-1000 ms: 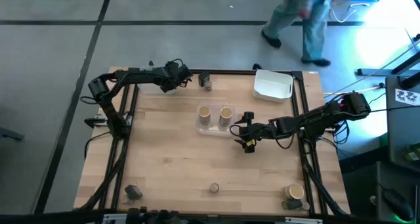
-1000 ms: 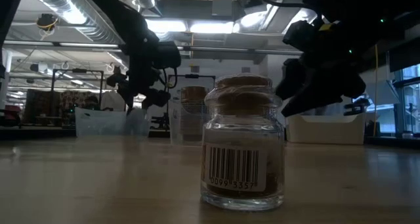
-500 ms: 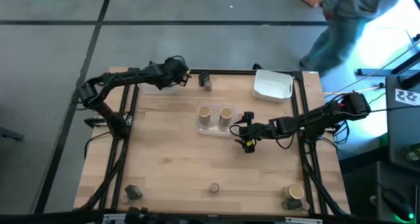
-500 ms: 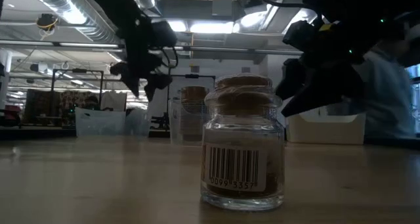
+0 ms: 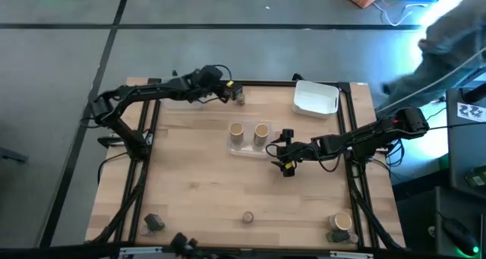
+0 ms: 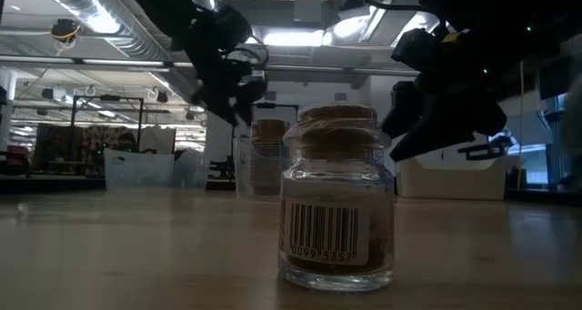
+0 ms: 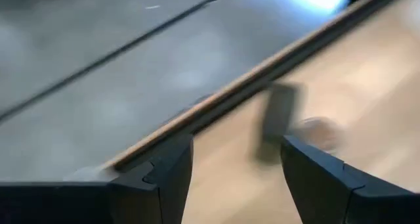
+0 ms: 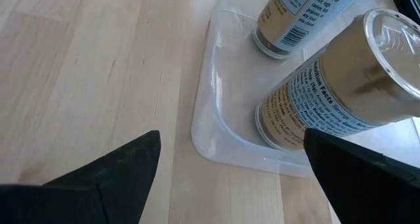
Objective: Sort spices by type
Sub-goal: Put the black seasoning can into the top transparent bin
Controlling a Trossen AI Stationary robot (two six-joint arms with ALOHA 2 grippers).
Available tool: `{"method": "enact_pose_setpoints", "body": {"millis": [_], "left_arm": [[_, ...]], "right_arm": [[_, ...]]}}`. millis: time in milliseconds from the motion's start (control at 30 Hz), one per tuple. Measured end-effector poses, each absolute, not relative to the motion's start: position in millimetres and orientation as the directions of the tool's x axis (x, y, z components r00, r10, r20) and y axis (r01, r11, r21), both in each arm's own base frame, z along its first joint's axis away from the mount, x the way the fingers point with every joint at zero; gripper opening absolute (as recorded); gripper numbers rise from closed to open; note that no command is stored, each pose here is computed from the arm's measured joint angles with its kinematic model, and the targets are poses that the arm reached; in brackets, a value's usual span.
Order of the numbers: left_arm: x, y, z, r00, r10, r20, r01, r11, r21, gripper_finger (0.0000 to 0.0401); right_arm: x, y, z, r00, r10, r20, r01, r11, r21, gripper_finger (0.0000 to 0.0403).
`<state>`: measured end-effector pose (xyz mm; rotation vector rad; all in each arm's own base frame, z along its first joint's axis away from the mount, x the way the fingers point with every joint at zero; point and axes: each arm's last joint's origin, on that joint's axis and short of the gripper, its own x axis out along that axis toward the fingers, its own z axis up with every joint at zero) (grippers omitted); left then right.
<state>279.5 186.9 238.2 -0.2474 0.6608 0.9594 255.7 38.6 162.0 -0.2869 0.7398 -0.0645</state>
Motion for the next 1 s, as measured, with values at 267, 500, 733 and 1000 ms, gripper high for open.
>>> {"method": "enact_pose_setpoints", "body": {"millis": [267, 500, 733, 1000], "left_arm": [[296, 206, 219, 0.56, 0.587, -0.585, -0.734, 0.679, -0.021, 0.021], [302, 219, 201, 0.577, 0.573, -0.582, -0.706, 0.708, -0.003, 0.021], [305, 219, 198, 0.618, 0.535, -0.576, -0.645, 0.764, 0.018, 0.021], [304, 222, 196, 0.605, 0.546, -0.579, -0.646, 0.762, 0.044, 0.021]], "right_arm": [[256, 39, 162, 0.738, -0.159, -0.656, -0.043, 0.959, -0.28, 0.0374], [256, 39, 162, 0.739, -0.159, -0.655, -0.043, 0.959, -0.28, 0.0374], [256, 39, 162, 0.738, -0.159, -0.656, -0.043, 0.959, -0.28, 0.0374], [256, 39, 162, 0.738, -0.159, -0.656, -0.043, 0.959, -0.28, 0.0374]]}}
